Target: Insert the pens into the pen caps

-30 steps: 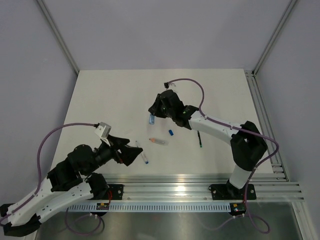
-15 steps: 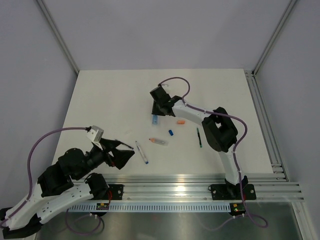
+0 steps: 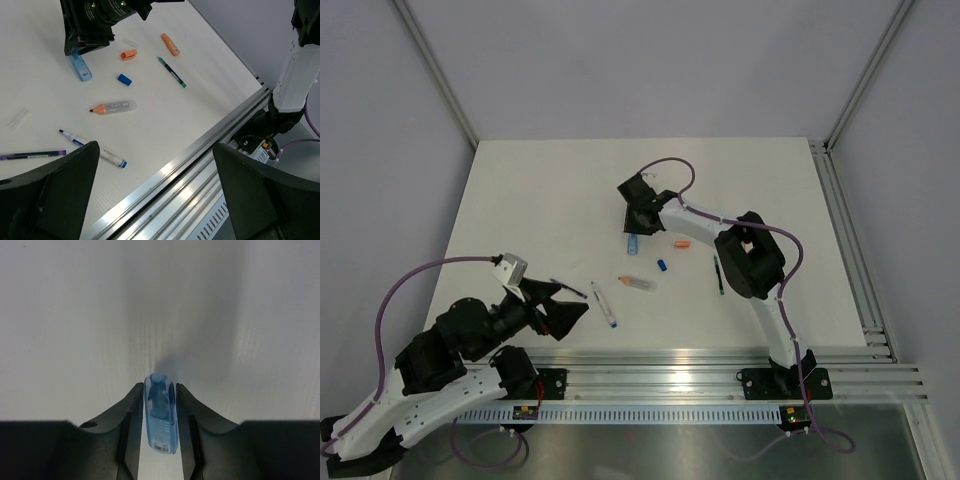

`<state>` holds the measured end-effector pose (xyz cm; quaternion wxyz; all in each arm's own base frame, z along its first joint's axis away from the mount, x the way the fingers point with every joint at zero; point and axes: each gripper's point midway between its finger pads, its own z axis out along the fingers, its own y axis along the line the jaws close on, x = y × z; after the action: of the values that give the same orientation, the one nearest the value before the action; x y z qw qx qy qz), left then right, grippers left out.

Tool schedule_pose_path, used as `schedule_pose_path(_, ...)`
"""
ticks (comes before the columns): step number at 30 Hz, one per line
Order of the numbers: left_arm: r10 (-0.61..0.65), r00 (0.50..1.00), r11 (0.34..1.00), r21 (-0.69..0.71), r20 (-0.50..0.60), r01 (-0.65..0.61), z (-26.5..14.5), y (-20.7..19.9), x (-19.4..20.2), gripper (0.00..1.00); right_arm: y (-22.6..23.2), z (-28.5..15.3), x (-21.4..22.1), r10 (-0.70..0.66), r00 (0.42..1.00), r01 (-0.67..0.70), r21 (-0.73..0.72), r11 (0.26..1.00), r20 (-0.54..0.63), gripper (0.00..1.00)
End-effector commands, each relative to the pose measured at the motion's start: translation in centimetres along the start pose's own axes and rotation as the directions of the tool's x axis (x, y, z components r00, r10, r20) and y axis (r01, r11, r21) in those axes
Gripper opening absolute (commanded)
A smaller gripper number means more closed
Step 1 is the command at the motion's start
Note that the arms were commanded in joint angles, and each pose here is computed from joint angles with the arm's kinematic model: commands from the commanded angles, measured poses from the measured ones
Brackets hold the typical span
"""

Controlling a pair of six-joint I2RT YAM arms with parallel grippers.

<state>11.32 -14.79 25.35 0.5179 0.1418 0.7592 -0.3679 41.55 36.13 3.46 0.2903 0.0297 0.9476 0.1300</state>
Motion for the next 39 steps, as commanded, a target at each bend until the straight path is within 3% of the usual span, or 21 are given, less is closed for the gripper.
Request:
schedule_pose_path(1,0.012,1.0,0.999,0.03,0.024,-0.013,-0.1,-0.5,-0.6,0.99,-0.3,-0.4,-2.1,0.006,0.999,-0.006,0.004,1.0,0.038,0.39)
schedule_pose_path(7,0.01,1.0,1.0,0.009,0.019,-0.01,0.0,-0.2,-0.5,0.99,0.1,-1.8,-3.3,-0.012,0.999,0.014,-0.03,0.999,0.05,0.48)
schedule_pose_path(13,0.011,1.0,1.0,-0.016,0.018,-0.011,0.1,0.2,-0.5,0.99,3.2,-9.2,-5.4,-0.092,0.986,0.125,-0.25,0.96,0.14,0.5)
schedule_pose_path(16,0.004,1.0,0.999,-0.04,0.018,-0.003,0.2,0.6,-0.5,0.99,4.0,-11.9,-2.0,-0.23,0.965,0.259,-0.359,0.897,0.122,0.5)
schedule_pose_path(19,0.008,1.0,0.998,-0.055,0.021,-0.007,0.3,0.8,-0.6,0.99,3.3,-13.5,2.6,-0.381,0.919,0.389,-0.379,0.84,0.1,0.5)
schedule_pose_path(24,0.024,1.0,0.996,-0.086,0.006,-0.024,0.8,1.2,-0.6,0.99,1.1,-13.5,7.8,-0.558,0.828,0.532,-0.388,0.752,0.055,0.52)
schedule_pose_path(29,0.029,0.999,0.99,-0.14,-0.024,-0.032,1.4,2.0,-0.3,0.99,1.0,-12.8,8.8,-0.647,0.762,0.597,-0.425,0.68,0.036,0.7)
schedule_pose_path(33,0.027,1.0,0.983,-0.179,-0.014,-0.029,1.4,2.7,-0.5,0.99,0.7,-11.4,9.4,-0.724,0.69,0.656,-0.428,0.622,0.005,0.72)
schedule_pose_path(39,0.023,1.0,0.979,-0.202,-0.003,-0.023,1.3,3.2,-0.7,0.99,0.3,-9.5,10.4,-0.724,0.688,0.642,-0.423,0.64,-0.052,0.7)
